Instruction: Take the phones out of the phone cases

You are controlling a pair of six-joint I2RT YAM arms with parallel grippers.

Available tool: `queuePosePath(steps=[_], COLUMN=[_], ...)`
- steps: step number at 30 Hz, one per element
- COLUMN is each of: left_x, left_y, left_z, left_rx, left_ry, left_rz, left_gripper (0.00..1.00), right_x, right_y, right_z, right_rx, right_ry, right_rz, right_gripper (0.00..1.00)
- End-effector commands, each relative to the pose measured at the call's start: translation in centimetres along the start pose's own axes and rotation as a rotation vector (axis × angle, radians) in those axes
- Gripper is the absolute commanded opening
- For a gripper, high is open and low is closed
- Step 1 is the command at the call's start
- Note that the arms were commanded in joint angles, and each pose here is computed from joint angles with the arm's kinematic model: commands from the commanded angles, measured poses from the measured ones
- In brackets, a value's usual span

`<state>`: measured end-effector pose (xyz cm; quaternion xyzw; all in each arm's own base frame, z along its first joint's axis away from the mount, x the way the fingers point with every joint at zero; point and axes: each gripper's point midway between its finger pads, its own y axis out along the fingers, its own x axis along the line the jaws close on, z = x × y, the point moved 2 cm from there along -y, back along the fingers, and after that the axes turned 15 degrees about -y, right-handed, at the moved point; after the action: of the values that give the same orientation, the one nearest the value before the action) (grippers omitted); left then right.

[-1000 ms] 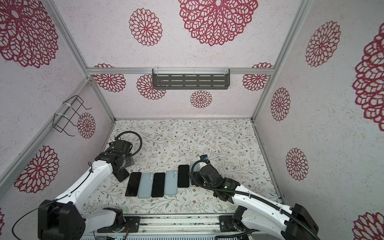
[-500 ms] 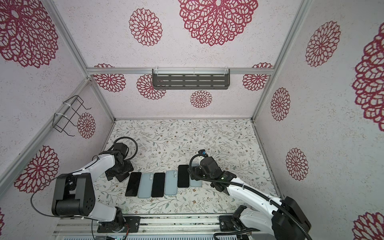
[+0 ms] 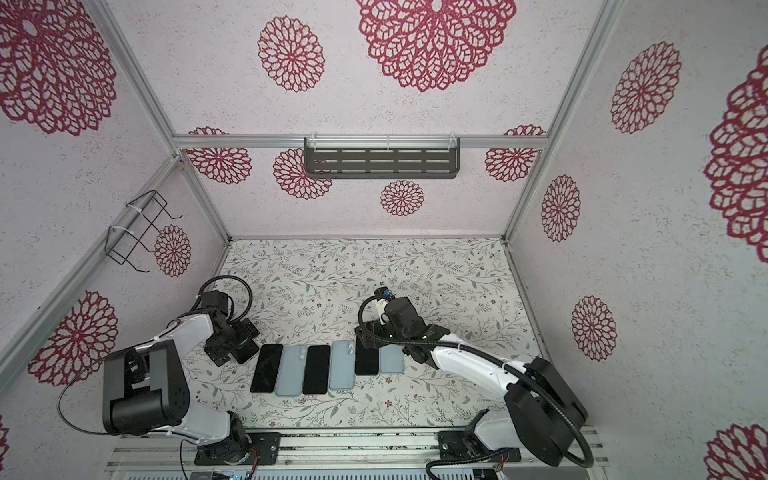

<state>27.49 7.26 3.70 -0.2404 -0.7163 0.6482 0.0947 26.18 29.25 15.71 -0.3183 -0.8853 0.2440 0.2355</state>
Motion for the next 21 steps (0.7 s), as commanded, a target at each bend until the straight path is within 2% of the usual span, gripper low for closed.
queuePosePath(steps=[1,4,8,21], left_x=[-0.4,-0.3,0.1,1.9], left_y=[0.8,1.1,1.6,2.9], left_z=[-0.2,-0.3,-0.4,0.0], left_rx=[0.043,0.057,0.076,0.112], left_ry=[-0.051,-0.065,-0.081,-0.045], left_rz=[0.065,0.069,0.051,-0.118], left_gripper=[0.99,0.99,0.89,0.75], right_x=[1.8,2.4,3.7,6.5], right_y=[0.8,2.6,5.2,12.4], right_z=[-3.8,-4.9,-6.2,-9.0], right_rx=[-0.078,-0.072,-0.072,-0.027], right_ry=[-0.035,-0.033,-0.008,0.008], right_rz=[-0.092,-0.130,-0.220,-0.403], right_gripper=[0.79,0.79,0.79,0.80])
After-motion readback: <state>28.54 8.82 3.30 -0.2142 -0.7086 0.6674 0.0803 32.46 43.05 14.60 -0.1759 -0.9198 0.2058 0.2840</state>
